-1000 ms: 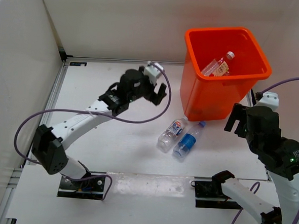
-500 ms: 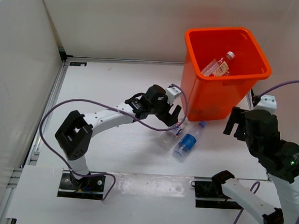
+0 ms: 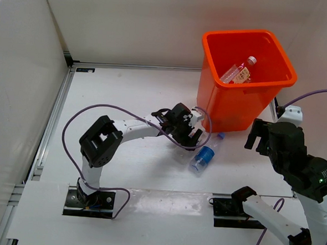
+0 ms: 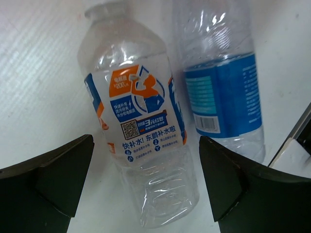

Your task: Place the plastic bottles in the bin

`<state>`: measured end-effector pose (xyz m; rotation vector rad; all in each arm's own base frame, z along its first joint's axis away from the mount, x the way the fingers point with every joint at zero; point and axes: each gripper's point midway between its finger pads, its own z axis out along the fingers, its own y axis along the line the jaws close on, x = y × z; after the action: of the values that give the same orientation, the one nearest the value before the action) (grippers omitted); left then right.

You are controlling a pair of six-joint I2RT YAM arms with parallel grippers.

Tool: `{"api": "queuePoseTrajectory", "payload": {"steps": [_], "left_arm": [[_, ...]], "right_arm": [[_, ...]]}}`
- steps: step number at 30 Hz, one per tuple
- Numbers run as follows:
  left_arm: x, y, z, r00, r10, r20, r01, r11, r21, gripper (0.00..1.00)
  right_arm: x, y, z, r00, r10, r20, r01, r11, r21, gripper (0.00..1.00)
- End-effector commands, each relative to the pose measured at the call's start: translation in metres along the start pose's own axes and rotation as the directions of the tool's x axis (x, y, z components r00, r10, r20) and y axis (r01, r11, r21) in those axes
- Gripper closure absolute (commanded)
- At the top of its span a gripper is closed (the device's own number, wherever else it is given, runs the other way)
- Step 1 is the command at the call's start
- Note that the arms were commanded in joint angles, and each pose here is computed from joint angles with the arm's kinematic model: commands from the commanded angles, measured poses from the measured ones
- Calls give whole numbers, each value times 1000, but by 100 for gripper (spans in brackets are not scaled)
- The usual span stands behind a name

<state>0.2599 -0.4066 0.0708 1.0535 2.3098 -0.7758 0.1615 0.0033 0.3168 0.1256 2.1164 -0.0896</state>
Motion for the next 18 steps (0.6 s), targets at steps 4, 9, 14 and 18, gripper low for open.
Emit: {"api": "queuePoseTrajectory", "payload": {"steps": [4, 9, 14, 18], "left_arm": [[4, -5, 6, 998, -37, -46, 38, 999, 4, 0], [15, -3, 17, 992, -81, -99, 82, 997, 4, 0], [-14, 21, -9, 999, 9, -37, -14, 992, -126, 30], [-63, 53, -57, 996, 10, 92, 10, 977, -215, 39]], "right_arm": [[-1, -2, 0, 1000, -4, 13, 4, 1000, 7, 10], [-1, -2, -1, 1000, -13, 13, 13, 1000, 4, 10], [0, 0, 0, 1000, -12, 11, 12, 1000, 0, 10], [1, 1, 2, 1000, -14, 6, 14, 1000, 0, 10]]}}
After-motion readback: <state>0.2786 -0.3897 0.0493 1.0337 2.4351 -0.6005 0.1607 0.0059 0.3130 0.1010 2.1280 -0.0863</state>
